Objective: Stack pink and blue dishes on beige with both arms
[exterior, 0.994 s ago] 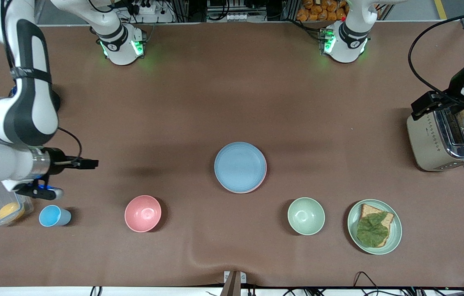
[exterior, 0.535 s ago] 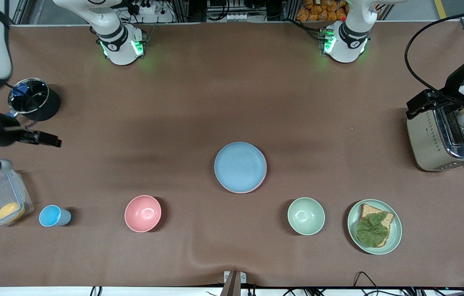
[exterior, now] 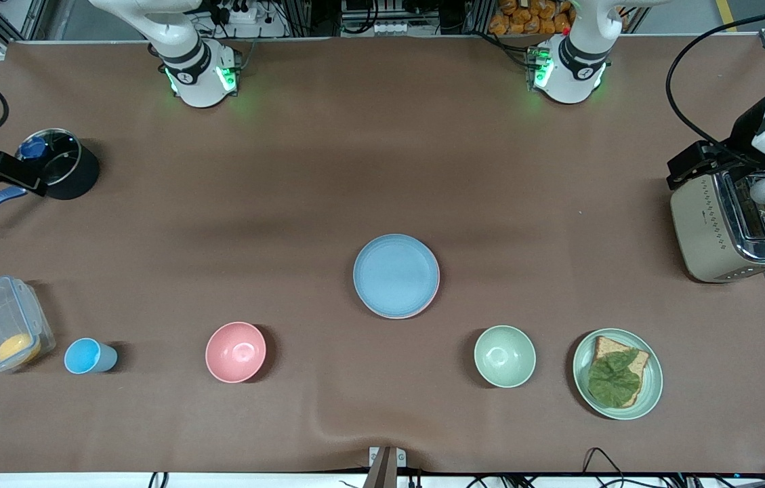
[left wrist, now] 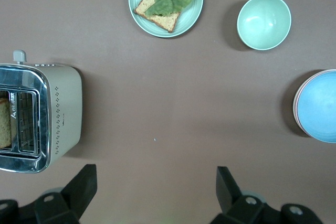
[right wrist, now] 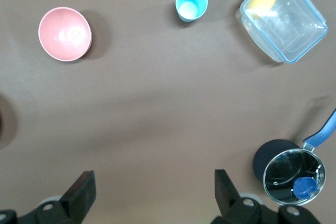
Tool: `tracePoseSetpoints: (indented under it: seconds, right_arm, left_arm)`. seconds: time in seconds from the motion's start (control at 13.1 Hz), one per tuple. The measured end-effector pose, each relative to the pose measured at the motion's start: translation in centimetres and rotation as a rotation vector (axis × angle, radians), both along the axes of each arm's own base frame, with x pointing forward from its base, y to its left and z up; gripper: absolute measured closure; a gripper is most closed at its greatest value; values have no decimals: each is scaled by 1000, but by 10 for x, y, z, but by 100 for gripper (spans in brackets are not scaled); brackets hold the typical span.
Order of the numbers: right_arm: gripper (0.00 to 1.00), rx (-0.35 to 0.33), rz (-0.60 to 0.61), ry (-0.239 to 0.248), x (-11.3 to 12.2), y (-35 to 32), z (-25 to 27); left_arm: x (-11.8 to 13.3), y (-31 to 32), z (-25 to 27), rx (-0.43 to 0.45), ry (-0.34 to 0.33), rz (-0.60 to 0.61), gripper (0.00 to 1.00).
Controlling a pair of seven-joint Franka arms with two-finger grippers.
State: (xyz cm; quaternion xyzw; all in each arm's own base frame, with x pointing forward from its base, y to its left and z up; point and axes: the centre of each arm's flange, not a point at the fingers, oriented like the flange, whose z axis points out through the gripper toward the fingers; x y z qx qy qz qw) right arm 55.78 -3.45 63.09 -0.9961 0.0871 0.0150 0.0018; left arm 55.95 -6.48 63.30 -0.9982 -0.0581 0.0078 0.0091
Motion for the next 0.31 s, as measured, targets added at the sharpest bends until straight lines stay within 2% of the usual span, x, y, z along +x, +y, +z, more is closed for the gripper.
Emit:
tracePoseSetpoints:
  seconds: [0.31]
  right_arm:
    - [0, -1, -6, -14, -7, -1, 12]
  left_arm:
    - [0, 3, 0, 0, 3, 5, 0]
